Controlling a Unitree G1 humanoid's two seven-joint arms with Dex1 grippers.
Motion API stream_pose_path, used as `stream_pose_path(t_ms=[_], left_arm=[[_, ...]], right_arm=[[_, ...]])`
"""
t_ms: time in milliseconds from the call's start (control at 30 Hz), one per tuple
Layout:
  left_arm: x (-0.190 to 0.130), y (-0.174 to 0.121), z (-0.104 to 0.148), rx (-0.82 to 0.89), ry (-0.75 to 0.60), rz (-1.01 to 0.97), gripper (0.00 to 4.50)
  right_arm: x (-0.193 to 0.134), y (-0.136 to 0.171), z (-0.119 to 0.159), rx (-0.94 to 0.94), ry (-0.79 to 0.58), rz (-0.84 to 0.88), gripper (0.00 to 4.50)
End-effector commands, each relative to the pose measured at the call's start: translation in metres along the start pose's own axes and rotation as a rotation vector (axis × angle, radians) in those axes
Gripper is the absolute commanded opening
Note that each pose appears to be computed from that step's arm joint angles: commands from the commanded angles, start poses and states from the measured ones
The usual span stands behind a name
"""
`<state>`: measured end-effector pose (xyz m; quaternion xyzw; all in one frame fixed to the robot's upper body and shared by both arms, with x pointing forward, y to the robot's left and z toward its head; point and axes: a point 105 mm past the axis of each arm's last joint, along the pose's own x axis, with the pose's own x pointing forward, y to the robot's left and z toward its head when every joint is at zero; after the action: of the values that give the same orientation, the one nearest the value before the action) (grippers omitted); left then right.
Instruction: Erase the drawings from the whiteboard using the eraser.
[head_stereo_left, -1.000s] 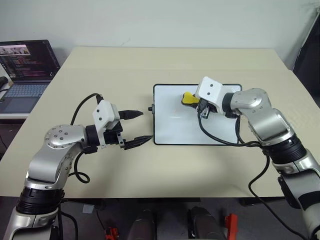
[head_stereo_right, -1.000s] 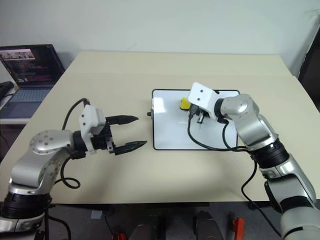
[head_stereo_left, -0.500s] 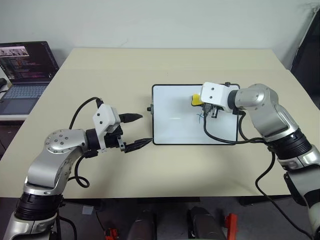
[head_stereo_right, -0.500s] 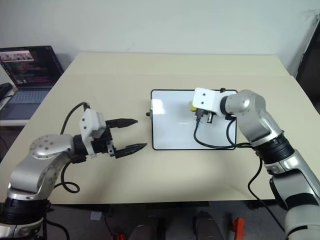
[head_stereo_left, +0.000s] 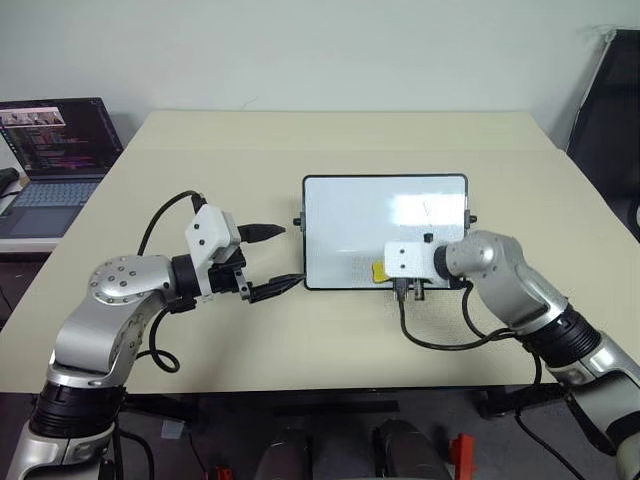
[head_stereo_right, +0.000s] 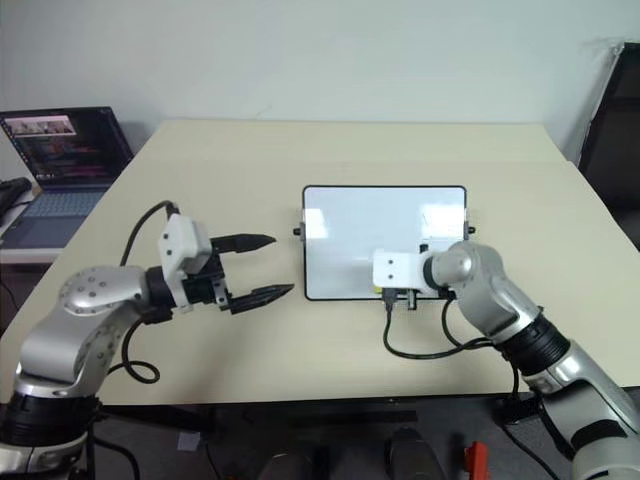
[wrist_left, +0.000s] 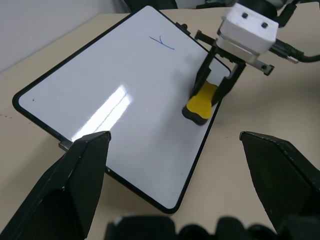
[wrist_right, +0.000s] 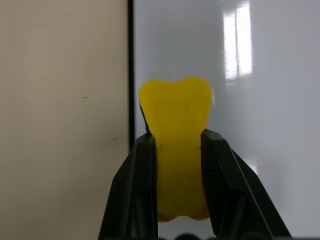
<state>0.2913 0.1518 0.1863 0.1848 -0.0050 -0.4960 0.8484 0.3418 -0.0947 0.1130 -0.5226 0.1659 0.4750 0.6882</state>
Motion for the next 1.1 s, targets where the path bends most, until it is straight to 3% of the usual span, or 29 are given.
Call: stream_pose_path(t_ms=[33, 200, 333, 367, 500, 667, 1100], left_arm=[[-0.001, 0.003, 0.010, 0.038, -0.024, -0.001, 4.50], [-0.002, 0.006, 0.014, 0.043, -0.031, 0.005, 4.50], [-0.006, 0.009, 0.015, 0.047, -0.031, 0.011, 4.50], [-0.006, 0.009, 0.015, 0.048, -0.030, 0.013, 4.50], [-0.006, 0.011, 0.015, 0.050, -0.025, 0.013, 4.50], [-0.007, 0.013, 0.014, 0.050, -0.018, 0.009, 4.50], [-0.006, 0.016, 0.023, 0.075, -0.036, 0.015, 4.50]], right_arm=[[-0.008, -0.002, 0.004, 0.071, -0.026, -0.008, 0.84], [-0.064, -0.029, 0.055, 0.185, -0.345, -0.072, 0.84], [-0.125, -0.047, 0.067, 0.336, -0.605, -0.124, 0.84], [-0.133, -0.045, 0.059, 0.355, -0.605, -0.129, 0.84], [-0.134, -0.023, -0.014, 0.375, -0.291, -0.156, 0.84], [-0.151, -0.015, -0.054, 0.452, -0.187, -0.231, 0.84], [-0.177, -0.033, -0.064, 0.444, -0.210, -0.347, 0.84]])
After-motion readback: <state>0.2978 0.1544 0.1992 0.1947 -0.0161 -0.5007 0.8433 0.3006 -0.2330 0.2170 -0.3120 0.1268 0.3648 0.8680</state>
